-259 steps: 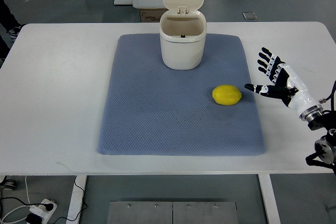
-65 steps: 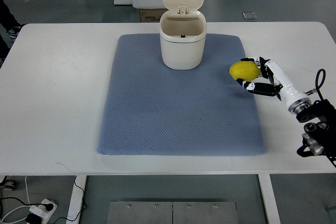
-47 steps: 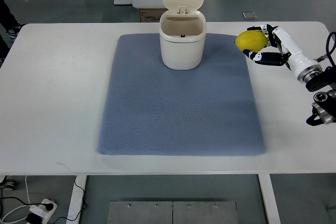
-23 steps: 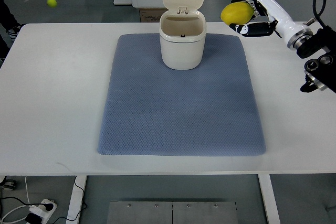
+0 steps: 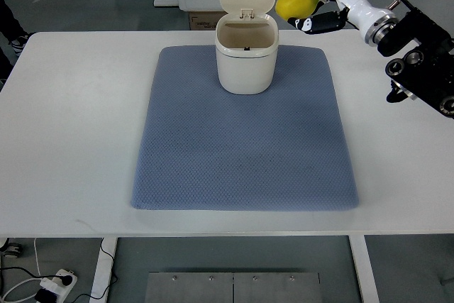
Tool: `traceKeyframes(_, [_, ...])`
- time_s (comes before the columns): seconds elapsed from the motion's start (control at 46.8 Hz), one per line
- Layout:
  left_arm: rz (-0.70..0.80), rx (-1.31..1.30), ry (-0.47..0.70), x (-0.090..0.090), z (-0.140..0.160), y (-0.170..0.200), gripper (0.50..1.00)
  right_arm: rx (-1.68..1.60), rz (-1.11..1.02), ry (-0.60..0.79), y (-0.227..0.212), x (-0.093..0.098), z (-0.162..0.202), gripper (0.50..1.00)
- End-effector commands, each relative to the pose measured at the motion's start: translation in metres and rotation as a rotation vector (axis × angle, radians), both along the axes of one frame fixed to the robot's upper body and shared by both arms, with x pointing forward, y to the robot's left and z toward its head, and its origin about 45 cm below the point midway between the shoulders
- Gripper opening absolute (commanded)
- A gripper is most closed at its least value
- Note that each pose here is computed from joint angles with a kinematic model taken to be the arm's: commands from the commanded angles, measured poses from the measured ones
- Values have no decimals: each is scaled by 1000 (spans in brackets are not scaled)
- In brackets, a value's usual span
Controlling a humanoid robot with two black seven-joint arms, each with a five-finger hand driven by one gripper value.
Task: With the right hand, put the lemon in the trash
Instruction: 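Lift the lemon with the right hand and carry it above the bin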
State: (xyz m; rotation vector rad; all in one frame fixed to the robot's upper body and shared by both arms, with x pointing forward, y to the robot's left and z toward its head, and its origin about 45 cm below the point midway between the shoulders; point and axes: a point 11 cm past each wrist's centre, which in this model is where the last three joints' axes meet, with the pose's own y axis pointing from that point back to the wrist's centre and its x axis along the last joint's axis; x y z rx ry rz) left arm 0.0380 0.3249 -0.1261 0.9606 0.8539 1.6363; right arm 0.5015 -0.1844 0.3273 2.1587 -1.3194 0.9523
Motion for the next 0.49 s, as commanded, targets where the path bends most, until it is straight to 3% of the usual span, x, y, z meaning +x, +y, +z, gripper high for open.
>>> traceKeyframes(0.0, [0, 0, 0, 0, 0, 0, 1000, -11, 18, 4, 12, 0, -4, 500])
traceKeyframes(0.47, [0, 0, 0, 0, 0, 0, 1000, -78, 31, 5, 43, 6, -16, 500])
